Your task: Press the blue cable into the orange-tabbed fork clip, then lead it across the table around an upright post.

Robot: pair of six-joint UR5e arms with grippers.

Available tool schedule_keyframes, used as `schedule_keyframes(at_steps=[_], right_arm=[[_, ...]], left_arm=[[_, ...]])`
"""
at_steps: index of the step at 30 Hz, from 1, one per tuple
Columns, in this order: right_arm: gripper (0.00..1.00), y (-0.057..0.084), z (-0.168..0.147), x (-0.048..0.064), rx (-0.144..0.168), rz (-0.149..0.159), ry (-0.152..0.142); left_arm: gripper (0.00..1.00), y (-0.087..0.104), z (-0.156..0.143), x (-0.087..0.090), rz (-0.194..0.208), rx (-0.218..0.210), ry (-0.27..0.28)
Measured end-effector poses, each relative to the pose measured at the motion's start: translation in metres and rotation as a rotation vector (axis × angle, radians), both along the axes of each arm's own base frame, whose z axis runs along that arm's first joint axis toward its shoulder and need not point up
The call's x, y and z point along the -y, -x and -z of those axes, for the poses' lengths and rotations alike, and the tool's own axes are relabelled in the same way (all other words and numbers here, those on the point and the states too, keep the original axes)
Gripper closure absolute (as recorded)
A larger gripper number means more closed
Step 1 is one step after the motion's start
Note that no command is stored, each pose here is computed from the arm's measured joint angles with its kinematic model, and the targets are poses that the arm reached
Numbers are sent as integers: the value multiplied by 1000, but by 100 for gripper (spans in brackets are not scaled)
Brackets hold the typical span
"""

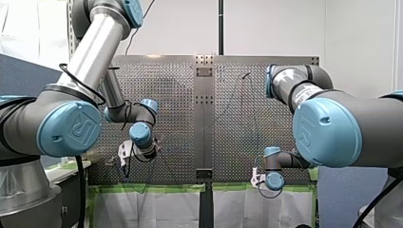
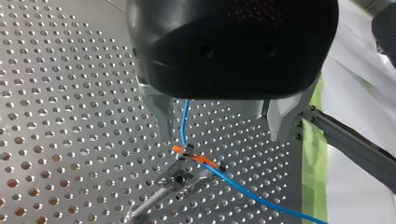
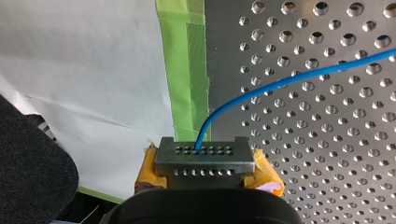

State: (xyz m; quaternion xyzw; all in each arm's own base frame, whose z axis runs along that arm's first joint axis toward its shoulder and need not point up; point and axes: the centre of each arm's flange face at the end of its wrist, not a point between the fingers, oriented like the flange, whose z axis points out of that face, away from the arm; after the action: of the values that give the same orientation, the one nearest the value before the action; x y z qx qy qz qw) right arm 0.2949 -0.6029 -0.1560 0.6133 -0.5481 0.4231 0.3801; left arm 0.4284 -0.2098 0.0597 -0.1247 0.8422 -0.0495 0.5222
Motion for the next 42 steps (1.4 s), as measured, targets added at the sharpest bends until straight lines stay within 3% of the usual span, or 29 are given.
schedule_keyframes(at_steps=[17, 24, 30, 42], right_arm=[[100, 1, 0, 0, 1, 0, -2], [100, 3, 0, 1, 0, 3, -3], [100, 3, 0, 1, -1, 3, -3], [100, 3, 0, 1, 0, 4, -3]], left_arm=[[0, 2, 0, -1, -7, -9, -16], [0, 24, 1, 7, 12, -44, -69], [0, 47, -9, 19, 25, -2, -59], [0, 97, -34, 37, -3, 115, 26]])
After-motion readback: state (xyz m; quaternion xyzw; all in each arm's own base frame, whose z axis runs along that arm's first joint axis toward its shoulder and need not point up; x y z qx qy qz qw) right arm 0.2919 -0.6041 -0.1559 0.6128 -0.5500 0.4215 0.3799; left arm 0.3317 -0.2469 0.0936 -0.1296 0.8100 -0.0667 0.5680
